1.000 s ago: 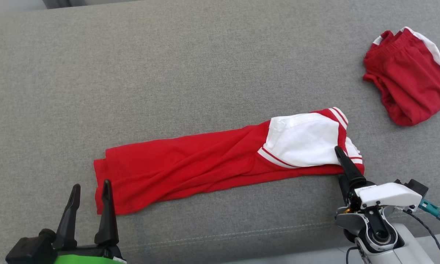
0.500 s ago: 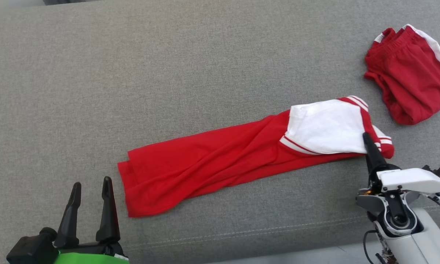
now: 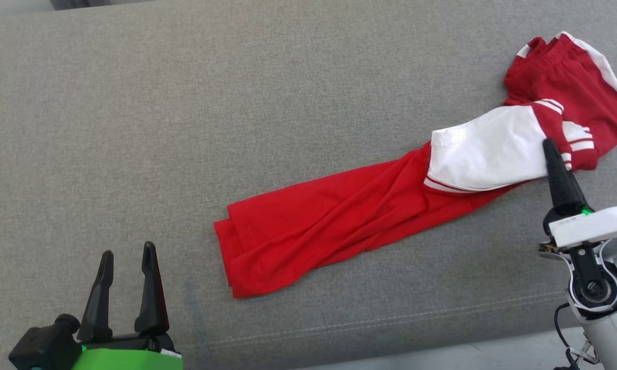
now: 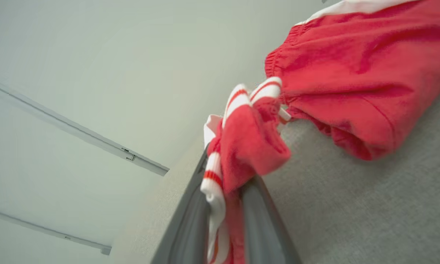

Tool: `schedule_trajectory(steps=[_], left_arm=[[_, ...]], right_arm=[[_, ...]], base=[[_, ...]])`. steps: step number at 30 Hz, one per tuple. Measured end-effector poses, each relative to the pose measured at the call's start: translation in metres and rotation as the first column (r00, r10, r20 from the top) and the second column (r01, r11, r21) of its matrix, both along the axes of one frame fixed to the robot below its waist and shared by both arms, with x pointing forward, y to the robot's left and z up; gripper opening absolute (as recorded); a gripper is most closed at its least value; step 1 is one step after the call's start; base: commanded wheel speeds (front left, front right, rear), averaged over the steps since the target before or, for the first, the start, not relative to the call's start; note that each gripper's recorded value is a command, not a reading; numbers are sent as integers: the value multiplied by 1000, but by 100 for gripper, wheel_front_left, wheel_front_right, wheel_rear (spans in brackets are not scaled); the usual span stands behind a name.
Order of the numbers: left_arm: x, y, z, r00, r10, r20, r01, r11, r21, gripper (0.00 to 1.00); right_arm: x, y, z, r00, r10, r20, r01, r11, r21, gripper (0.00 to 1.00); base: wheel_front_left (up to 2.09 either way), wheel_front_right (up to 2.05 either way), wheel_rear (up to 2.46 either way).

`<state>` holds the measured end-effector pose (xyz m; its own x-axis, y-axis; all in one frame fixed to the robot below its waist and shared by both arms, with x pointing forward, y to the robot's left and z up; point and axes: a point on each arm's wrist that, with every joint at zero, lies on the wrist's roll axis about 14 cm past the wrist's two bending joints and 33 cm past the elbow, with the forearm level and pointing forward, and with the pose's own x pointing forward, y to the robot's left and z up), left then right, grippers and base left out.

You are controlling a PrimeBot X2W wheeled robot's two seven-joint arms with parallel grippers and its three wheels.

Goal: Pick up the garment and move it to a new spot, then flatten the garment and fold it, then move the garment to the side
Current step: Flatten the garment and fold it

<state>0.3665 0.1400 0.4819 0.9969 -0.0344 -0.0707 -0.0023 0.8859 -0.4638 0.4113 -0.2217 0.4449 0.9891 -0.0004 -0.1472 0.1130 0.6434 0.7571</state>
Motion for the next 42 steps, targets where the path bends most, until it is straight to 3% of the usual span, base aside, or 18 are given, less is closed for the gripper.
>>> schedule_trajectory(steps=[3,5,11,17,23,28,31,38,42], left_arm=[[2,-3,3,1000,-5,11,5,1000,-9,100],[2,-4,3,1000,-10,14,10,1000,-13,100],[-3,3,5,1000,19,22,-19,1000,-9,100],[-8,13,8,998,53,30,-53,998,-15,100],[-16,18,9,996,78,33,-78,997,-21,100],[-22,24,11,994,102,40,-101,995,-23,100],[-25,28,12,992,115,44,-114,993,-23,100],[-32,42,14,985,167,50,-166,986,-21,100],[-36,47,13,981,187,46,-187,982,-18,100]], right_arm=[[5,29,20,988,140,60,-133,986,-96,0],[4,52,28,966,247,78,-231,959,-166,0],[-20,119,27,843,536,31,-500,805,-320,0],[-36,161,26,749,663,13,-620,707,-341,0],[-50,196,19,641,767,-30,-704,572,-421,0],[-73,248,18,507,861,-37,-789,446,-423,0],[-82,265,14,461,886,-49,-817,402,-414,0],[-80,283,8,431,899,-73,-830,364,-422,0],[-81,294,8,393,916,-84,-835,318,-448,0]], base=[[0,0,0],[0,0,0],[0,0,0],[0,0,0],[0,0,0],[0,0,0],[0,0,0],[0,0,0],[0,0,0]])
